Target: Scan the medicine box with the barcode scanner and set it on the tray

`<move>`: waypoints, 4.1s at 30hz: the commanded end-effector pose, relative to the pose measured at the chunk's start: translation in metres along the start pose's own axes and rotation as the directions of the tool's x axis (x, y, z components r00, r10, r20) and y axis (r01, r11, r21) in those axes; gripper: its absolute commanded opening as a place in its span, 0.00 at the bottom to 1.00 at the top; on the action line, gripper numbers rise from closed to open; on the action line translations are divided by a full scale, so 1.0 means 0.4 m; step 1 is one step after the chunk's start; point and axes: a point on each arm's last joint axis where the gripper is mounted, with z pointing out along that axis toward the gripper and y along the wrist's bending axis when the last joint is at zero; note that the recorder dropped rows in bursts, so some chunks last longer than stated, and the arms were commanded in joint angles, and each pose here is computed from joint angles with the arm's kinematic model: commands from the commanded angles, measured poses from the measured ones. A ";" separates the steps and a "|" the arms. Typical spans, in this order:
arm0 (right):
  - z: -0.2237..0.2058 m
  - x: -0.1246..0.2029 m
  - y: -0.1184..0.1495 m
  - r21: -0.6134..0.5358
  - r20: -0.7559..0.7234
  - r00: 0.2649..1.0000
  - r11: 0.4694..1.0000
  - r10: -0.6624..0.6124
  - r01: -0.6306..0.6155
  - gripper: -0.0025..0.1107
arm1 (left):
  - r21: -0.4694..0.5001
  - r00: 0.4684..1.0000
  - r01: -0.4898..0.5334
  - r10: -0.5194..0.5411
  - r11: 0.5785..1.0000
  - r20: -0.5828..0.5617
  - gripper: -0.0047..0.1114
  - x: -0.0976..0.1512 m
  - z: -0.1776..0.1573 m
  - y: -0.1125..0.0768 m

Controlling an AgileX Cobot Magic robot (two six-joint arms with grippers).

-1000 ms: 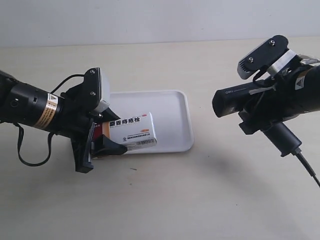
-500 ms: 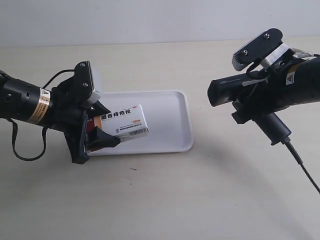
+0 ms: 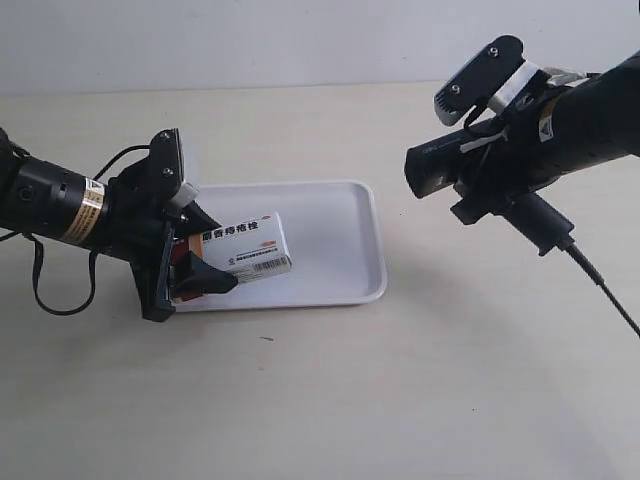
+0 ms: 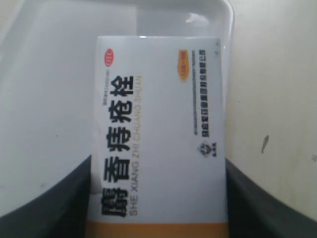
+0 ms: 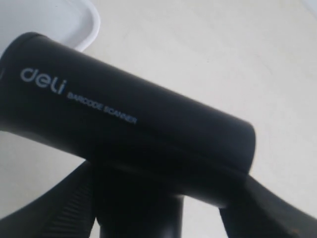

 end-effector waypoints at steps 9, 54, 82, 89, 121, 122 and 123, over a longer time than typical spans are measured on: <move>-0.019 -0.026 -0.066 0.176 -0.006 1.000 0.984 0.029 -0.027 0.02 | 0.004 0.998 -0.021 0.020 1.000 0.053 0.04 0.008 -0.024 0.016; 0.087 0.013 -0.040 0.109 -0.025 0.847 0.843 0.532 -0.526 0.86 | -0.239 0.949 0.309 -0.316 0.921 0.008 0.94 -0.042 0.029 0.045; -0.325 0.274 0.143 -0.208 0.496 0.682 0.837 0.537 -0.507 0.02 | -0.414 0.790 0.551 -0.293 0.724 0.539 0.05 0.005 -0.392 -0.436; -0.323 0.277 0.144 -0.208 0.493 0.684 0.837 0.537 -0.507 0.02 | -0.466 0.845 0.445 -0.187 0.765 0.501 0.05 0.062 -0.371 -0.503; -0.323 0.277 0.144 -0.209 0.494 0.684 0.837 0.537 -0.507 0.02 | -0.832 0.842 0.509 0.072 0.220 0.535 0.05 0.121 -0.508 -0.514; -0.323 0.277 0.144 -0.209 0.494 0.684 0.837 0.537 -0.507 0.02 | -0.839 0.848 0.501 0.072 0.215 0.525 0.05 0.122 -0.509 -0.514; -0.323 0.277 0.144 -0.209 0.494 0.684 0.837 0.537 -0.507 0.02 | -0.839 0.848 0.501 0.071 0.213 0.525 0.05 0.122 -0.509 -0.514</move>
